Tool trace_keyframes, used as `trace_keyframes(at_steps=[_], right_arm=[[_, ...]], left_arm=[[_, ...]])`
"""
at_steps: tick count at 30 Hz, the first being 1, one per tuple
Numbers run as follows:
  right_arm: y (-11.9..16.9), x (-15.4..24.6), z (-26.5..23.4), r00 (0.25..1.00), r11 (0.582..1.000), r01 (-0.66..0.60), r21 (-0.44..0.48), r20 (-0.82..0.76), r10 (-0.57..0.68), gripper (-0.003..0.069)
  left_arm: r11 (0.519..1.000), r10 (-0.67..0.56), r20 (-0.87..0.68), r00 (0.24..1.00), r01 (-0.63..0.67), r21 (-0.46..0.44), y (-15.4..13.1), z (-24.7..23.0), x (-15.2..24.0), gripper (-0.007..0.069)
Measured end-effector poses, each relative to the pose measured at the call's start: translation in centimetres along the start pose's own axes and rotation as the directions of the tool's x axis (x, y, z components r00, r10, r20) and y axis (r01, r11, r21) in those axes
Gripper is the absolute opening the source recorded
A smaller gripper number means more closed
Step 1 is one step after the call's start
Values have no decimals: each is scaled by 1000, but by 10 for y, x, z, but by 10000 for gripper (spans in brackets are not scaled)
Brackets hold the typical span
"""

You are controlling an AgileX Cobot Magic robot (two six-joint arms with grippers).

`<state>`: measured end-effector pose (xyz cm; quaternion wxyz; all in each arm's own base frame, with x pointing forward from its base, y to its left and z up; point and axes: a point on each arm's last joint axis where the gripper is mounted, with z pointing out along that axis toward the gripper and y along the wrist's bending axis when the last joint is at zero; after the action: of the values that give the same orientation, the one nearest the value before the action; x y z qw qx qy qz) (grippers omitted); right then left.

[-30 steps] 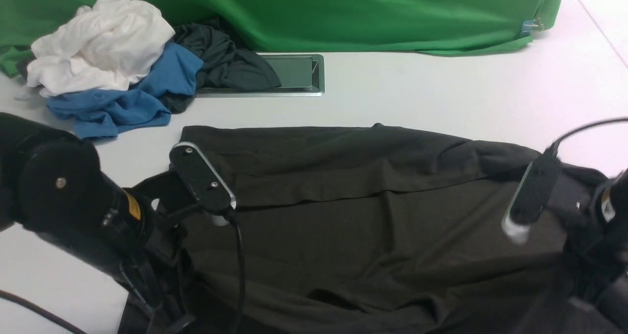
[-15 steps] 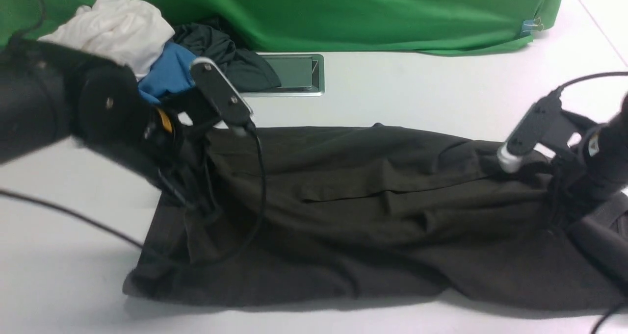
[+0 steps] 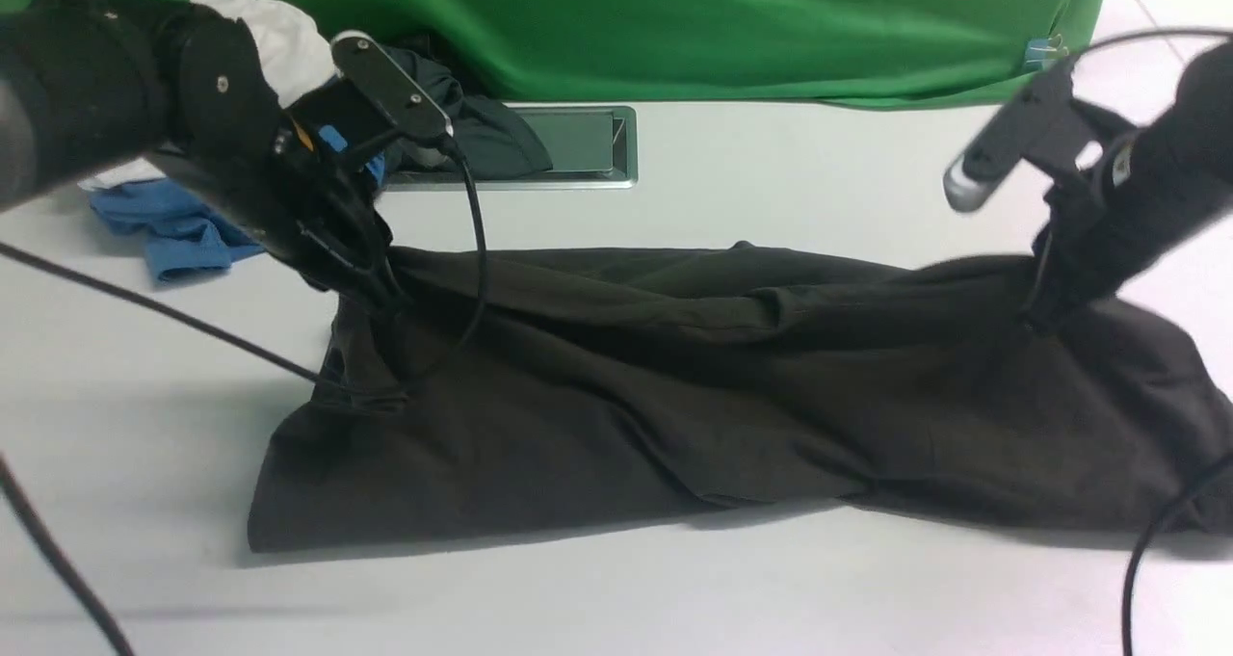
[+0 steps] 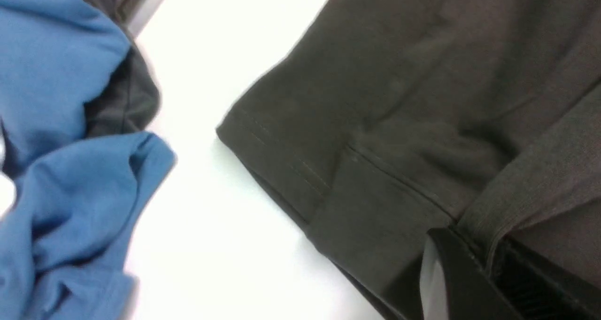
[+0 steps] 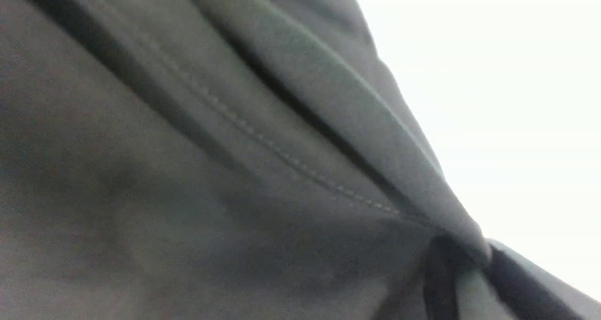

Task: Fold a long-sleeved shirt on a white desktop.
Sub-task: 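Fold the black garment in half by bringing its near edge over to the far edge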

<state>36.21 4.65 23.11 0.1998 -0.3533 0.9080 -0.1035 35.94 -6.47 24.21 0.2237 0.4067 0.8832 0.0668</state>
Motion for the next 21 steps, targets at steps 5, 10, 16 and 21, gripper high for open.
trace_keyframes(at_steps=[5, 10, 16, 21], right_arm=[[-15, -7, 13, 999, 999, -46, 9, 0, 46, 52], [-32, -10, 28, 996, 996, -91, 9, 2, 91, 52], [-36, -19, 42, 995, 995, -98, 9, 34, 98, 52], [-37, -22, 57, 995, 995, -97, 7, 34, 97, 52]], left_arm=[[1000, 7, -1, 1000, -7, -6, 6, 8, -2, 29], [999, -1, 37, 999, 2, -51, 17, 9, -4, 29], [996, -6, 80, 997, 13, -90, 25, 25, -8, 29], [995, -2, 93, 996, 12, -104, 31, 42, -14, 29]])
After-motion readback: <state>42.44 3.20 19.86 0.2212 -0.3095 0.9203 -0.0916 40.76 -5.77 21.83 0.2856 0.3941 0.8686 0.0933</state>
